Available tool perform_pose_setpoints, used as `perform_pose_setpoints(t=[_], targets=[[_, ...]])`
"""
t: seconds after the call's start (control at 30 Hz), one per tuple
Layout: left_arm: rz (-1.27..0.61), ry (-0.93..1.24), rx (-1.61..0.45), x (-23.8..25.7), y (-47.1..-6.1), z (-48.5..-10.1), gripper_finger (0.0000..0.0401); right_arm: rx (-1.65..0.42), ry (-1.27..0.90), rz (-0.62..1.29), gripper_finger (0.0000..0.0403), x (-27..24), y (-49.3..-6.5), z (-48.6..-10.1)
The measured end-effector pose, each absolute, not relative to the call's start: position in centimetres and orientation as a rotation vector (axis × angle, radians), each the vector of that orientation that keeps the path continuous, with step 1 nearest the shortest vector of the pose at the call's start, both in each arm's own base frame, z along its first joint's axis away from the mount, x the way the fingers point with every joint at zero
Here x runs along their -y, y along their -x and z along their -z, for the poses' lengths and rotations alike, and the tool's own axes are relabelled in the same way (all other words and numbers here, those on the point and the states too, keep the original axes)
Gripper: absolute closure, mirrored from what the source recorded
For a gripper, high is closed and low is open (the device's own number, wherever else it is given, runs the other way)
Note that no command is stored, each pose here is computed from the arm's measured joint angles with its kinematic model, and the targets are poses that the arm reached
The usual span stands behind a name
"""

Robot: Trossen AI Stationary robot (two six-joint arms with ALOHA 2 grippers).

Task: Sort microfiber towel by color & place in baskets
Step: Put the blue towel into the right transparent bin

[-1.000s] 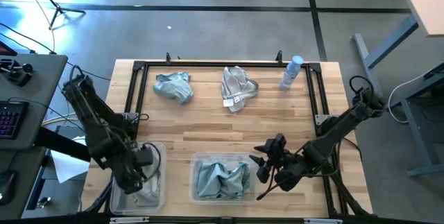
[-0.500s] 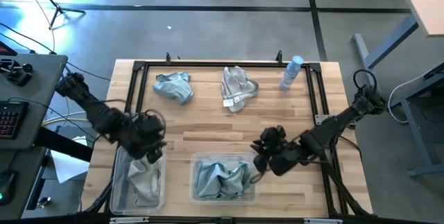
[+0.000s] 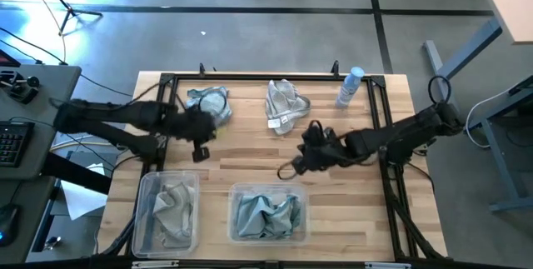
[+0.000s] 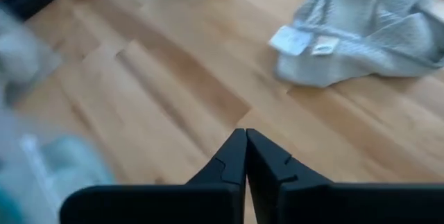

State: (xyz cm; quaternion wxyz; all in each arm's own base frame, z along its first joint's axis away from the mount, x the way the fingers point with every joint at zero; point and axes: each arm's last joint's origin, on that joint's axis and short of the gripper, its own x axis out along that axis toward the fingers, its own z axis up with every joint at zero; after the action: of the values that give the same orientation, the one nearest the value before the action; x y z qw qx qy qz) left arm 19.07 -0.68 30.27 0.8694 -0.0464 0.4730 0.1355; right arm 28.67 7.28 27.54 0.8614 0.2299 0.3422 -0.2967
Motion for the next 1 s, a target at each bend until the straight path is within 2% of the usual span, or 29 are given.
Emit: perform_pose_setpoints(t=[0.07,0.27,0.47,0.63,0.8,1.0], targets=[[-0.275,0.101,-0.961,-1.1,-18.9,-29.7,0.0399,-0.708,-0.499,0.659,0.0400,-6.1,-28.9,-27.6],[-0.400,0.107,-0.908,-6.4,-17.8,-29.2,0.0400,-0.662,-0.552,0.740,0.0399,-3.2,-28.8,-28.4],[-0.445,0.143,-0.824,-9.5,-18.1,-29.2,0.0400,-0.642,-0.568,0.787,0.0401,-1.6,-28.4,-29.0],[-0.614,0.198,-0.847,-11.2,-18.6,-28.3,0.0398,-0.649,-0.566,0.829,0.0402,-0.7,-28.2,-29.0],[-0.674,0.247,-0.929,-12.8,-19.0,-26.8,0.0362,-0.701,-0.528,0.845,0.0402,0.3,-27.9,-28.8],[-0.727,0.263,-1.039,-15.1,-19.9,-27.9,0.0297,-0.856,-0.463,0.682,0.0402,1.4,-27.8,-28.5]])
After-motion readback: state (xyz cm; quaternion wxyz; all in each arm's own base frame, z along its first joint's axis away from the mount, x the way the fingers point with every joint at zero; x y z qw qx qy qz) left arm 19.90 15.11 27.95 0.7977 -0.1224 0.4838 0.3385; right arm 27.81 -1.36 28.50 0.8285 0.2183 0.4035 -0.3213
